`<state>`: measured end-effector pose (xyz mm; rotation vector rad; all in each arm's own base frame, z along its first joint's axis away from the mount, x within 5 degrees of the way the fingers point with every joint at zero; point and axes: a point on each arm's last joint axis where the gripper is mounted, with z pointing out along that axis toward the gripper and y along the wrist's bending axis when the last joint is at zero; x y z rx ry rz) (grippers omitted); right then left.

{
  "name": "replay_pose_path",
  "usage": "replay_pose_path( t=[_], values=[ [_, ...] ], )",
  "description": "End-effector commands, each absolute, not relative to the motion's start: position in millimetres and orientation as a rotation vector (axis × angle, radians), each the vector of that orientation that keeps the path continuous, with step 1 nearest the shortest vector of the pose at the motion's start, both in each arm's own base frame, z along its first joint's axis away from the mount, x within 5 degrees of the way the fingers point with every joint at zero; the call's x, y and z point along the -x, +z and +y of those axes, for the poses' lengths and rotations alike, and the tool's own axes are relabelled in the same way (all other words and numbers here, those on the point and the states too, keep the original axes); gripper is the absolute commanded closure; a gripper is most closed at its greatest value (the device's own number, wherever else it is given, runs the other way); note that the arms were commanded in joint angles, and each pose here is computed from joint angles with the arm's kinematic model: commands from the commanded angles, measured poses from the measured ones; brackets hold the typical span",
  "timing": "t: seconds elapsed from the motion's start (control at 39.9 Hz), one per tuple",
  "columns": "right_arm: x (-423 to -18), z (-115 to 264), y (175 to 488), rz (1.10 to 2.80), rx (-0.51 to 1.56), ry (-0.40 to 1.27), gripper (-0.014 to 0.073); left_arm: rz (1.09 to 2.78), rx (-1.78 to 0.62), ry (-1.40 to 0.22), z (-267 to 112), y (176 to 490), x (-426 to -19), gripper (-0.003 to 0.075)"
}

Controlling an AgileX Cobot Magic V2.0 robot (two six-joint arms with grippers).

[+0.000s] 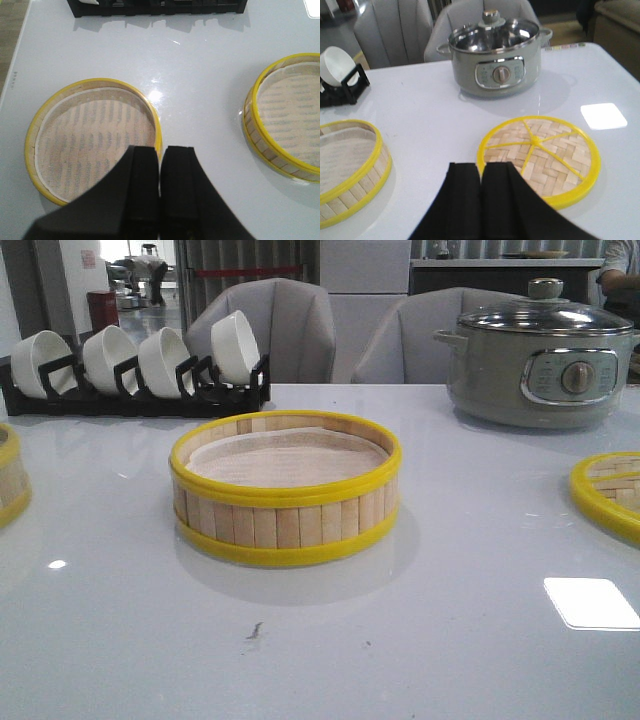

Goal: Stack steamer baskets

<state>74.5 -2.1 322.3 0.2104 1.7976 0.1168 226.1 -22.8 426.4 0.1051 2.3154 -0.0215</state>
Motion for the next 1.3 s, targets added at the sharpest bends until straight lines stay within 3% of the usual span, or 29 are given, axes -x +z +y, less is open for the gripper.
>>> replay_pose_path(
  t=[0.0,0.28,0.78,0.9,1.05,1.28],
  values=[
    [-107,-5,351,1.823,-0.226,0.122,0.0544,2.216,-0.13,-0.037,-29,440,-226,0.0636],
    [-161,-8,357,1.951,-0.246,0.119,0.0544,2.227,-0.144,0.007,-27,438,-229,0.0636],
    [-173,-9,353,1.955,-0.251,0.119,0.0542,2.231,-0.145,0.012,-27,438,-229,0.0636],
    [-173,-9,355,1.939,-0.249,0.119,0.0438,2.231,-0.145,0.012,-27,438,-229,0.0636],
    [-174,-10,356,1.92,-0.247,0.117,0.016,2.231,-0.142,0.011,-27,438,-229,0.0636],
    [-174,-10,356,1.922,-0.247,0.117,0.0151,2.231,-0.142,0.011,-27,438,-229,0.0636]
  ],
)
